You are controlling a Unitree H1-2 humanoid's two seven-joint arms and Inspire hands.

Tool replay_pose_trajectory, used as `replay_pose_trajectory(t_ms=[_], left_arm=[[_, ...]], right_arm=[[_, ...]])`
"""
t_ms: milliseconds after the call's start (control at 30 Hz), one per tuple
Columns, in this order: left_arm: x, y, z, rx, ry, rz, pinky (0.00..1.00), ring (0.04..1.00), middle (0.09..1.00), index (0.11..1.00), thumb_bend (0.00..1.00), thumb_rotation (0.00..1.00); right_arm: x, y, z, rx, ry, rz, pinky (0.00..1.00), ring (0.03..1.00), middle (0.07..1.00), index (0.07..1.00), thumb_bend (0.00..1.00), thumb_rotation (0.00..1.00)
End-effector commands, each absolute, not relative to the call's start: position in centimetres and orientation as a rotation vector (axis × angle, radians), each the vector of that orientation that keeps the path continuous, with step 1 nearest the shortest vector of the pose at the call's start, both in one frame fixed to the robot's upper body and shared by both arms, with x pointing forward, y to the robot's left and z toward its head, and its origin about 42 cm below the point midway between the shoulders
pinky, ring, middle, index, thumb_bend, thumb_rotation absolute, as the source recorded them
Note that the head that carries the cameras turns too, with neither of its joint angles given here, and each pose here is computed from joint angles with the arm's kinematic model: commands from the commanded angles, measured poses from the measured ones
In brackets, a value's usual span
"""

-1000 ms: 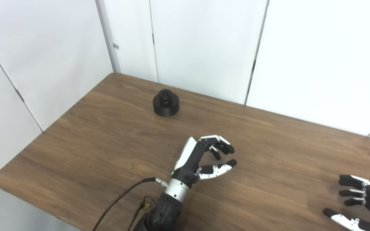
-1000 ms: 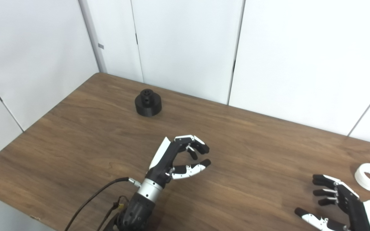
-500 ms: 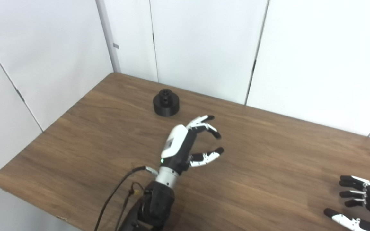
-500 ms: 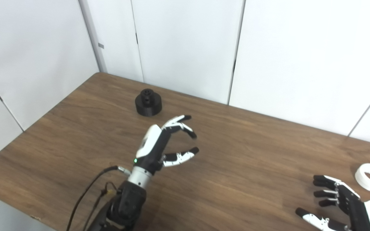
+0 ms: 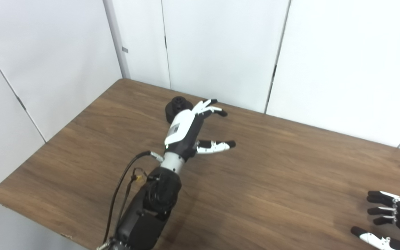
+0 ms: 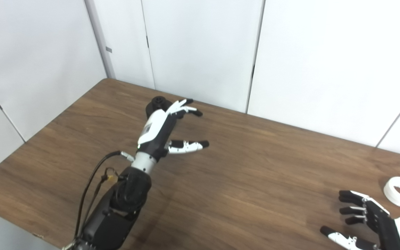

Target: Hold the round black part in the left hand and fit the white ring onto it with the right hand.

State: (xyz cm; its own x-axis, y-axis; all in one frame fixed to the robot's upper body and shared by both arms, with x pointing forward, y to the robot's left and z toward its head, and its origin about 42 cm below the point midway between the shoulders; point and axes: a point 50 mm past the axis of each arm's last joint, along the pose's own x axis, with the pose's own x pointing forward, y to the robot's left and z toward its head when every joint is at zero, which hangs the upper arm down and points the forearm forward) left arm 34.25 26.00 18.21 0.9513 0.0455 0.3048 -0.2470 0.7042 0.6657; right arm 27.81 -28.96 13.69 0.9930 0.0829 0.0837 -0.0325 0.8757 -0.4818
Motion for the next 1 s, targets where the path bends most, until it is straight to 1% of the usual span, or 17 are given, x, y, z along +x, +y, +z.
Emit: replay_pose_trajectory(t_ms=[0,33,100,200,333,400,533,700,767,833,967], left_arm=[[35.7,26.8,20.7,0.813,-0.360,0.226,0.78,0.938,0.915,0.688,0.85,0.27],[36.0,27.0,20.9,0.821,-0.361,0.238,0.78,0.938,0.917,0.690,0.84,0.27],[36.6,27.6,21.3,0.837,-0.367,0.258,0.78,0.931,0.911,0.686,0.84,0.24],[37.2,28.3,21.6,0.864,-0.357,0.276,0.77,0.923,0.908,0.689,0.83,0.23],[38.0,29.2,21.9,0.887,-0.339,0.301,0.75,0.921,0.904,0.695,0.84,0.25],[38.4,29.7,22.1,0.901,-0.328,0.317,0.76,0.919,0.901,0.697,0.85,0.25],[39.0,30.6,22.6,0.923,-0.310,0.335,0.77,0.931,0.909,0.706,0.85,0.28],[39.7,31.6,22.9,0.969,-0.289,0.365,0.72,0.928,0.904,0.709,0.86,0.29],[40.0,32.0,23.0,0.986,-0.266,0.381,0.72,0.927,0.905,0.713,0.87,0.31],[40.2,32.4,23.2,0.999,-0.244,0.394,0.75,0.940,0.914,0.729,0.87,0.30],[40.7,33.2,23.3,1.025,-0.208,0.415,0.76,0.947,0.920,0.759,0.87,0.31]], right_arm=[[28.4,-29.4,15.6,-0.506,-0.176,0.050,0.52,0.612,0.703,0.697,0.68,0.00],[28.4,-29.5,15.6,-0.508,-0.177,0.050,0.52,0.612,0.703,0.697,0.68,0.00],[28.4,-29.6,15.7,-0.514,-0.179,0.049,0.52,0.613,0.702,0.696,0.68,0.00],[28.3,-29.7,15.7,-0.517,-0.178,0.049,0.52,0.613,0.702,0.696,0.68,0.00],[28.3,-29.9,15.7,-0.514,-0.176,0.050,0.52,0.612,0.702,0.698,0.68,0.00],[28.3,-29.9,15.7,-0.512,-0.176,0.051,0.52,0.609,0.698,0.696,0.68,0.00],[28.3,-29.9,15.7,-0.515,-0.179,0.054,0.52,0.609,0.698,0.695,0.68,0.00],[28.2,-29.9,15.7,-0.514,-0.173,0.053,0.52,0.605,0.697,0.695,0.68,0.00],[28.2,-29.9,15.8,-0.513,-0.174,0.051,0.52,0.604,0.697,0.694,0.68,0.00],[28.2,-29.9,15.7,-0.510,-0.179,0.051,0.52,0.602,0.695,0.693,0.68,0.00],[28.2,-30.1,15.6,-0.511,-0.177,0.050,0.52,0.607,0.697,0.694,0.69,0.00]])
